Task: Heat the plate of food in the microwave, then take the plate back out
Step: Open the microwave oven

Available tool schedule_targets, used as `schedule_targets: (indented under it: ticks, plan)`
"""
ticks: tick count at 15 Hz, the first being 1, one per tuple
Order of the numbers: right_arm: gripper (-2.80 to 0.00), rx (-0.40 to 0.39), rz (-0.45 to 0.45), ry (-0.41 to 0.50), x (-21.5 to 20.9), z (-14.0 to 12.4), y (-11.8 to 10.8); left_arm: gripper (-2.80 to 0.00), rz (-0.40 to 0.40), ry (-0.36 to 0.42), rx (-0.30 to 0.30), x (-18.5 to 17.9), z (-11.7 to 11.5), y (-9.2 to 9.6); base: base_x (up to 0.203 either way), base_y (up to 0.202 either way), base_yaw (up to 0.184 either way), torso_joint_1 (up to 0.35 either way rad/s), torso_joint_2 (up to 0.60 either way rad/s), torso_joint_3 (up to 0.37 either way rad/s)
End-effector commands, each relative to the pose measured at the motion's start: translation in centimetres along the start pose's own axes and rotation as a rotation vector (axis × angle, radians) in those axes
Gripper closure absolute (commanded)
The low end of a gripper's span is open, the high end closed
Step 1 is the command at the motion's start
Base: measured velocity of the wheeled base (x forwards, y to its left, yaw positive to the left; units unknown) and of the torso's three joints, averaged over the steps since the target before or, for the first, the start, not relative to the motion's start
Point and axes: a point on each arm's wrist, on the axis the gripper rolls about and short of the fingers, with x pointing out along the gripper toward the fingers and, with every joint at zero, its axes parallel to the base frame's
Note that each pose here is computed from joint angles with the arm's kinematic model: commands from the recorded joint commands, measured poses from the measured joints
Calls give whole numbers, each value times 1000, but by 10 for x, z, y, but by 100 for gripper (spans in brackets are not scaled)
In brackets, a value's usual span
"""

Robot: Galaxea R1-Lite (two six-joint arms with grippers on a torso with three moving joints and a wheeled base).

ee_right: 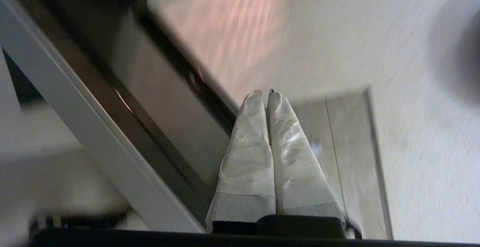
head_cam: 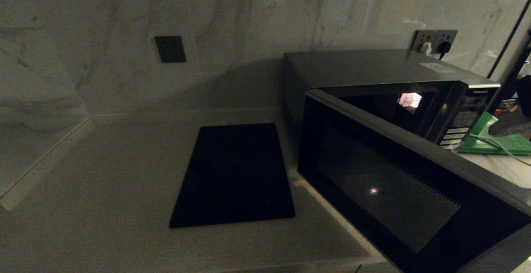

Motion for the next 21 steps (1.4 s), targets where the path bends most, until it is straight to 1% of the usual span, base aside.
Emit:
schedule_targets:
  ticks: [1, 3, 4, 6, 7, 9, 13, 15, 16, 17, 18, 19, 21]
  plan:
    - [0, -73, 42, 62, -2, -16, 15, 0, 1, 1, 0, 0, 0, 0, 0, 0, 0, 0, 0, 0]
    - [0, -139, 90, 88, -5, -26, 30, 0, 1, 1, 0, 0, 0, 0, 0, 0, 0, 0, 0, 0]
    - [0, -158, 115, 101, -6, -31, 38, 0, 1, 1, 0, 0, 0, 0, 0, 0, 0, 0, 0, 0]
    - [0, -168, 146, 136, -8, -43, 48, 0, 1, 1, 0, 0, 0, 0, 0, 0, 0, 0, 0, 0]
    - [0, -181, 149, 170, -6, -53, 50, 0, 1, 1, 0, 0, 0, 0, 0, 0, 0, 0, 0, 0]
    - [0, -215, 167, 200, -10, -67, 52, 0, 1, 1, 0, 0, 0, 0, 0, 0, 0, 0, 0, 0]
    - [0, -258, 192, 246, -11, -82, 58, 0, 1, 1, 0, 0, 0, 0, 0, 0, 0, 0, 0, 0]
    - [0, -262, 194, 247, -11, -83, 59, 0, 1, 1, 0, 0, 0, 0, 0, 0, 0, 0, 0, 0]
    - [0, -247, 189, 236, -12, -81, 58, 0, 1, 1, 0, 0, 0, 0, 0, 0, 0, 0, 0, 0]
    - [0, -216, 176, 211, -12, -79, 57, 0, 1, 1, 0, 0, 0, 0, 0, 0, 0, 0, 0, 0]
    - [0, -166, 135, 157, -12, -74, 55, 0, 1, 1, 0, 0, 0, 0, 0, 0, 0, 0, 0, 0]
    - [0, -114, 74, 99, -12, -67, 50, 0, 1, 1, 0, 0, 0, 0, 0, 0, 0, 0, 0, 0]
    - [0, 4, -86, -7, -12, -55, 32, 0, 1, 1, 0, 0, 0, 0, 0, 0, 0, 0, 0, 0]
